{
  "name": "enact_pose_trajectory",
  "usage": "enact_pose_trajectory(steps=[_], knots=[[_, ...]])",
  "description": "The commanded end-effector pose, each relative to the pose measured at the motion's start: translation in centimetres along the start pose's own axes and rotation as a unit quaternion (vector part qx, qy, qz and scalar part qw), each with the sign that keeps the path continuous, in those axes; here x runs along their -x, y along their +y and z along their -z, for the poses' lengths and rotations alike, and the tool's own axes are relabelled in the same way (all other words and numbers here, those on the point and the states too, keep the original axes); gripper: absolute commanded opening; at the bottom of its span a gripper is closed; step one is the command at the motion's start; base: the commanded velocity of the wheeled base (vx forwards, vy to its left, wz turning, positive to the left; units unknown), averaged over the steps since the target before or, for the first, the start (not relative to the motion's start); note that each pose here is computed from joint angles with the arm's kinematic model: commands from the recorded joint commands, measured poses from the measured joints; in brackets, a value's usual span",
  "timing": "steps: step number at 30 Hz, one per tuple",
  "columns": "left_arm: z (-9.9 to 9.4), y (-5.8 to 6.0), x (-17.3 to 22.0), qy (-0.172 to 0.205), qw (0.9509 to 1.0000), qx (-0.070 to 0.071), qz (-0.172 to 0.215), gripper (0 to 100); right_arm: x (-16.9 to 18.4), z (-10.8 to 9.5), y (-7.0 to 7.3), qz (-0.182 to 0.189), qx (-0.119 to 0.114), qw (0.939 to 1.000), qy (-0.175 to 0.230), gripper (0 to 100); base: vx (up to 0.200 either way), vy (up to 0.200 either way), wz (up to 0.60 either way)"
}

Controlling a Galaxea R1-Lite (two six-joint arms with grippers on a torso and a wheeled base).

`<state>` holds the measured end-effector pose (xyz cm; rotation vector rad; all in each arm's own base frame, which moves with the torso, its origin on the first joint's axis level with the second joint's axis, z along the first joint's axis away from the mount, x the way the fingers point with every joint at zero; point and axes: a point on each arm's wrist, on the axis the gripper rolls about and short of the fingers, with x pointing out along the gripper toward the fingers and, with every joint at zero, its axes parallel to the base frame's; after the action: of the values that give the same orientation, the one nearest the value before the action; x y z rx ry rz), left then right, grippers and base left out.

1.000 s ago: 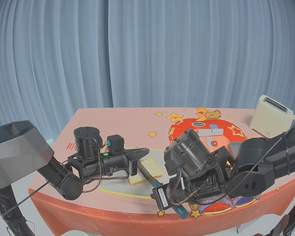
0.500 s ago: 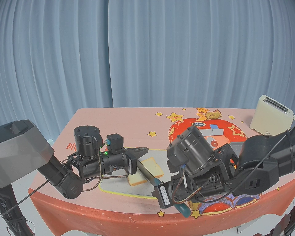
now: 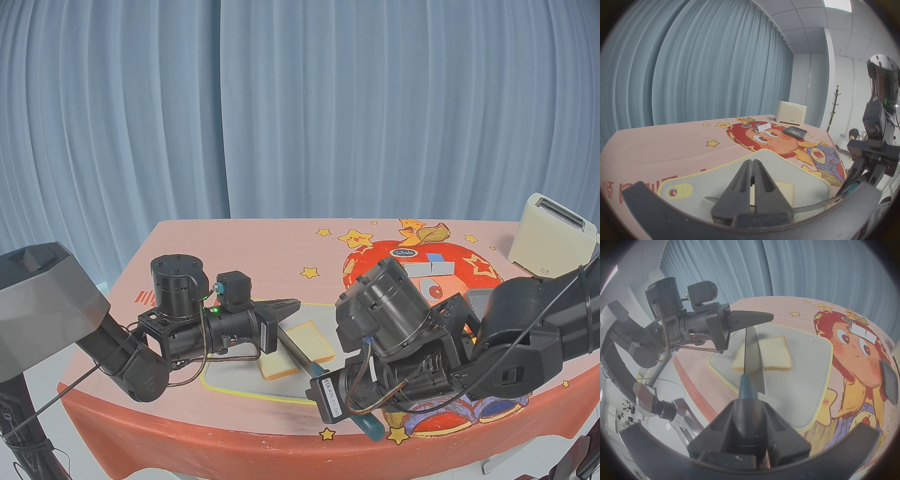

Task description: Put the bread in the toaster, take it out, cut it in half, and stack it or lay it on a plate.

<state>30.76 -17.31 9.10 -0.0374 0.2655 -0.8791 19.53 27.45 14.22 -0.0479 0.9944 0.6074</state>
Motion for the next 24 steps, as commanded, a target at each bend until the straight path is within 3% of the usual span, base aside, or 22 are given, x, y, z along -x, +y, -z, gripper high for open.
enact_pose_trajectory(steps=[1, 5, 16, 24], knots=[[-1.1, 0.5, -0.1, -0.022, 0.9997, -0.007, -0.006, 0, -0.7, 0.1, 0.1, 0.003, 0.001, 1.0, 0.009, 0, 0.0, 0.0, 0.0], [-1.2, 0.5, -0.1, -0.022, 0.9997, 0.005, -0.005, 0, -0.3, 0.1, 0.1, 0.001, 0.0, 1.0, 0.004, 0, 0.0, 0.0, 0.0], [0.7, 0.3, -0.2, 0.007, 0.9998, 0.016, -0.003, 0, 1.4, -0.4, 0.1, -0.009, -0.003, 0.9998, -0.017, 0, 0.0, 0.0, 0.0], [0.4, 0.2, -0.3, 0.0, 0.9999, 0.012, -0.001, 0, 0.6, 0.0, 0.1, -0.003, -0.002, 1.0, -0.004, 0, 0.0, 0.0, 0.0]])
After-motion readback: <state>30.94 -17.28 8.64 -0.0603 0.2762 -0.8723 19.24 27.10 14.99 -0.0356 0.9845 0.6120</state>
